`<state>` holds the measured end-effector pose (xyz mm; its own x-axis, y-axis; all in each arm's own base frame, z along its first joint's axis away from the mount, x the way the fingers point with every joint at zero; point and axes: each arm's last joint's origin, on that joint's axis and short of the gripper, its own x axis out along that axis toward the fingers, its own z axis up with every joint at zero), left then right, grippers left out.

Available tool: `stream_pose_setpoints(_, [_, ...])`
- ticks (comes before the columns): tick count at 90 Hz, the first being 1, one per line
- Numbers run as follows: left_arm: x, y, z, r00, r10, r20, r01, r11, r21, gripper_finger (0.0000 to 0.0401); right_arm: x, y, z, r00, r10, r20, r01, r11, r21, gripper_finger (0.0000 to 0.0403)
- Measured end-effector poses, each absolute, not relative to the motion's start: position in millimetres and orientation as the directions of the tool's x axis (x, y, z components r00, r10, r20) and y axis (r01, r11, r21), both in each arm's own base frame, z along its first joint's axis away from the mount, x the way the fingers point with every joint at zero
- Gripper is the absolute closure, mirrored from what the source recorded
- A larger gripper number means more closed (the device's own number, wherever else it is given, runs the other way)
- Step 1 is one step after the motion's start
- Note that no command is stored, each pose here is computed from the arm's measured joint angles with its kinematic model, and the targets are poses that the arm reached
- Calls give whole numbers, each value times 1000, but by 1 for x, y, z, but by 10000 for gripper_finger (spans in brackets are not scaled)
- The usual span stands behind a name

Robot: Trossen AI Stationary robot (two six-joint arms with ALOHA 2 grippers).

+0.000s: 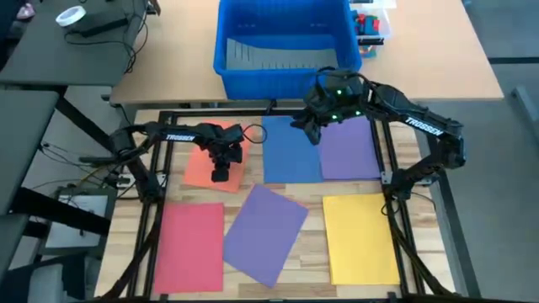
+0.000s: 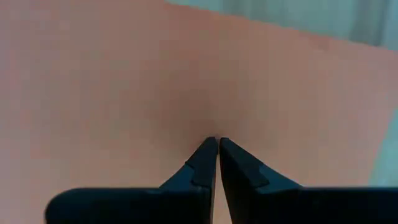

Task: Organize paper
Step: Adjust the orange paper on the table

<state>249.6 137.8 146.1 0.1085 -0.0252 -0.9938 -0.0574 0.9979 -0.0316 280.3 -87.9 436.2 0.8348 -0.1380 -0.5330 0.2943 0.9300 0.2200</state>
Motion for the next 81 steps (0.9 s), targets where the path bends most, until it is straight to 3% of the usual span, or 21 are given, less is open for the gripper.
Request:
stream_pose_setpoints(19, [239, 153, 146, 84, -4, -996, -222, 975, -22, 395, 280, -88, 436, 835, -140, -532, 296, 930, 219, 276])
stream_pose_setpoints(54, [218, 164, 145, -46, -23, -999, -261, 965, -10, 395, 279, -87, 434, 820, -136, -557, 303, 927, 220, 276])
stream_pose_setpoints(71, [218, 157, 160, -30, -3, -1000, -275, 962, 5, 395, 278, -87, 432, 809, -131, -572, 315, 919, 235, 276])
stream_pose_setpoints(81, [228, 150, 188, 49, 38, -998, -283, 959, 23, 395, 276, -83, 429, 785, -115, -608, 398, 847, 354, 276])
